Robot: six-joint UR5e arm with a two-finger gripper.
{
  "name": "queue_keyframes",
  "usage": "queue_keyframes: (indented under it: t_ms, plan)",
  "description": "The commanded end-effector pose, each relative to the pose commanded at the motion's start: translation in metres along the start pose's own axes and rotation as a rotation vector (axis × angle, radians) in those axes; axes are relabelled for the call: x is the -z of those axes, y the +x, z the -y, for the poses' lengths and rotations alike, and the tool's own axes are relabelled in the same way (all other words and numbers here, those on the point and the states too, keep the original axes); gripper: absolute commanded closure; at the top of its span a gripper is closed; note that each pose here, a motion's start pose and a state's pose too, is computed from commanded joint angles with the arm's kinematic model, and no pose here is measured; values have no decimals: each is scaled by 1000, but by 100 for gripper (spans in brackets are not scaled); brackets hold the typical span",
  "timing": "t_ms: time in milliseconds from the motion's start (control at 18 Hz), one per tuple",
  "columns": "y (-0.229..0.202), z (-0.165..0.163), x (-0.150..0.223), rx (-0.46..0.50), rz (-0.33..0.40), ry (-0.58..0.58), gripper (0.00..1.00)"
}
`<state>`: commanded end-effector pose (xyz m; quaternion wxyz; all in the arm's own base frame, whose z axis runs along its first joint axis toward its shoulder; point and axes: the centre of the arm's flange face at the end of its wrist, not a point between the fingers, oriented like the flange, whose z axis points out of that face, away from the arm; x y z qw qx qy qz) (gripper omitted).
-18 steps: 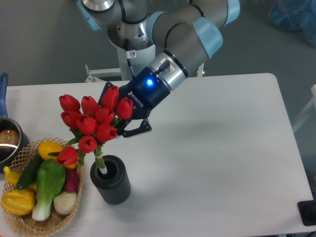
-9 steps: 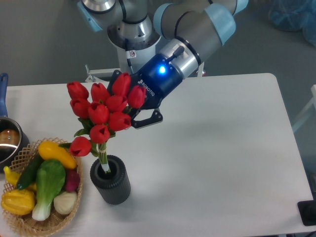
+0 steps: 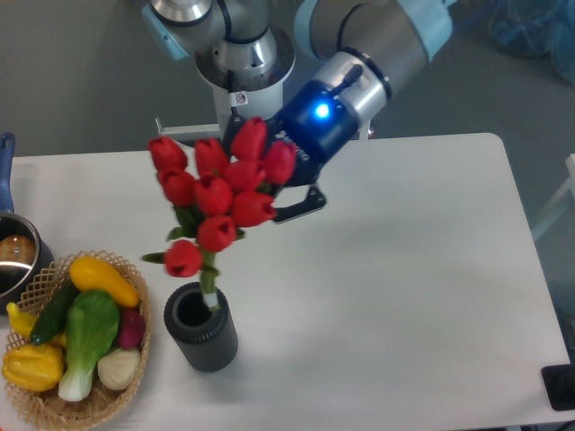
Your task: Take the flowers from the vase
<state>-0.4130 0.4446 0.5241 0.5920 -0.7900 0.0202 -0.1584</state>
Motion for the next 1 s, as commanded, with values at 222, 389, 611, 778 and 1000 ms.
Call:
queue_keyframes:
  t_ms: [222,389,611,778,1000]
  plan:
    - [-19,-1,30,-14,59,10,62]
    - [-29,-7,41,-94,88,0,62]
    - [-35,-16,42,-107,127,-49,62]
    - [-36,-19,44,-100,131,-50,62]
    - [-39,-26,51,-84,144,-52,62]
